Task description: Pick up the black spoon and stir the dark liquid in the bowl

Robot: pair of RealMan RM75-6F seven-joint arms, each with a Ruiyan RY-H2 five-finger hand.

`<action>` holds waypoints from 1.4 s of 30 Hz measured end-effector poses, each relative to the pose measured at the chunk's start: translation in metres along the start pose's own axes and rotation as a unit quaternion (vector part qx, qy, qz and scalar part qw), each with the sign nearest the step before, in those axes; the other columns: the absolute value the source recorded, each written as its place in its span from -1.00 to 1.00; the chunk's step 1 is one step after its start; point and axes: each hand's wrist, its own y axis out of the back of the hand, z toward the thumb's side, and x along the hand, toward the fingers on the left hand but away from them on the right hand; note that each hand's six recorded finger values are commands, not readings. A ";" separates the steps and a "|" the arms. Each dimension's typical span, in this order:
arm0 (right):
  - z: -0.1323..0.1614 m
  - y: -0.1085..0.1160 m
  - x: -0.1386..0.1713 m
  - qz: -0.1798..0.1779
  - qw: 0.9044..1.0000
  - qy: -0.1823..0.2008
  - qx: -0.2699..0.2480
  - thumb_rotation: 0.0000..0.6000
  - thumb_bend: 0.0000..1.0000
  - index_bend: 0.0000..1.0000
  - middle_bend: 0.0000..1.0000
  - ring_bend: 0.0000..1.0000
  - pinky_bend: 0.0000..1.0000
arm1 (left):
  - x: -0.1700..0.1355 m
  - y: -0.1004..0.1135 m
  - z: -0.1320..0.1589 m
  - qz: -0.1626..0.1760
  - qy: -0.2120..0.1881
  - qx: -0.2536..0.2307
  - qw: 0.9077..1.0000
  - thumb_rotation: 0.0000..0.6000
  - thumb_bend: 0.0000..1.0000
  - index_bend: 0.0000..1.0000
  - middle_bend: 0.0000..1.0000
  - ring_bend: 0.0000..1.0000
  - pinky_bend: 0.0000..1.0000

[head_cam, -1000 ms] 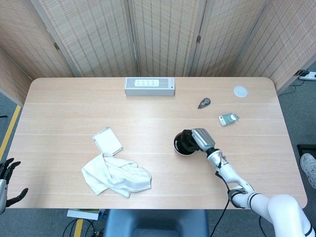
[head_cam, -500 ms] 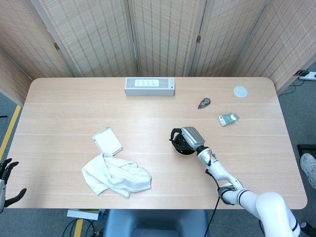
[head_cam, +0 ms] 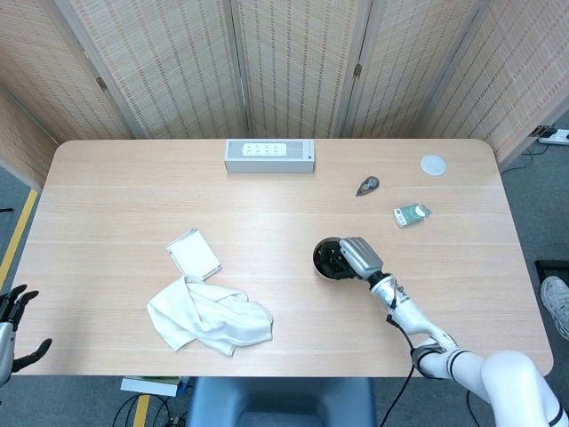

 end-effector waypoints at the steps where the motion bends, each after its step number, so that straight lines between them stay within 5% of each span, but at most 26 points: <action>1: -0.002 0.002 0.000 -0.002 1.000 -0.004 0.001 1.00 0.10 0.60 0.87 1.00 1.00 | 0.000 0.000 0.000 0.000 0.000 0.000 1.000 1.00 -0.52 -0.59 -0.70 -0.68 -0.63; 16: 0.016 0.003 -0.031 -0.020 1.000 0.007 -0.011 1.00 0.10 0.60 0.87 1.00 1.00 | 0.000 0.001 0.000 0.001 0.003 0.002 1.000 1.00 -0.52 -0.59 -0.70 -0.68 -0.63; 27: 0.018 -0.010 -0.006 0.000 0.999 0.033 -0.010 1.00 0.10 0.60 0.88 1.00 1.00 | -0.001 0.001 -0.001 0.002 0.004 0.001 1.000 1.00 -0.52 -0.59 -0.70 -0.68 -0.63; 42: -0.005 0.012 -0.004 -0.023 0.999 0.006 0.023 1.00 0.10 0.60 0.88 1.00 1.00 | 0.000 0.000 0.001 0.001 0.002 0.001 1.000 1.00 -0.52 -0.59 -0.70 -0.68 -0.63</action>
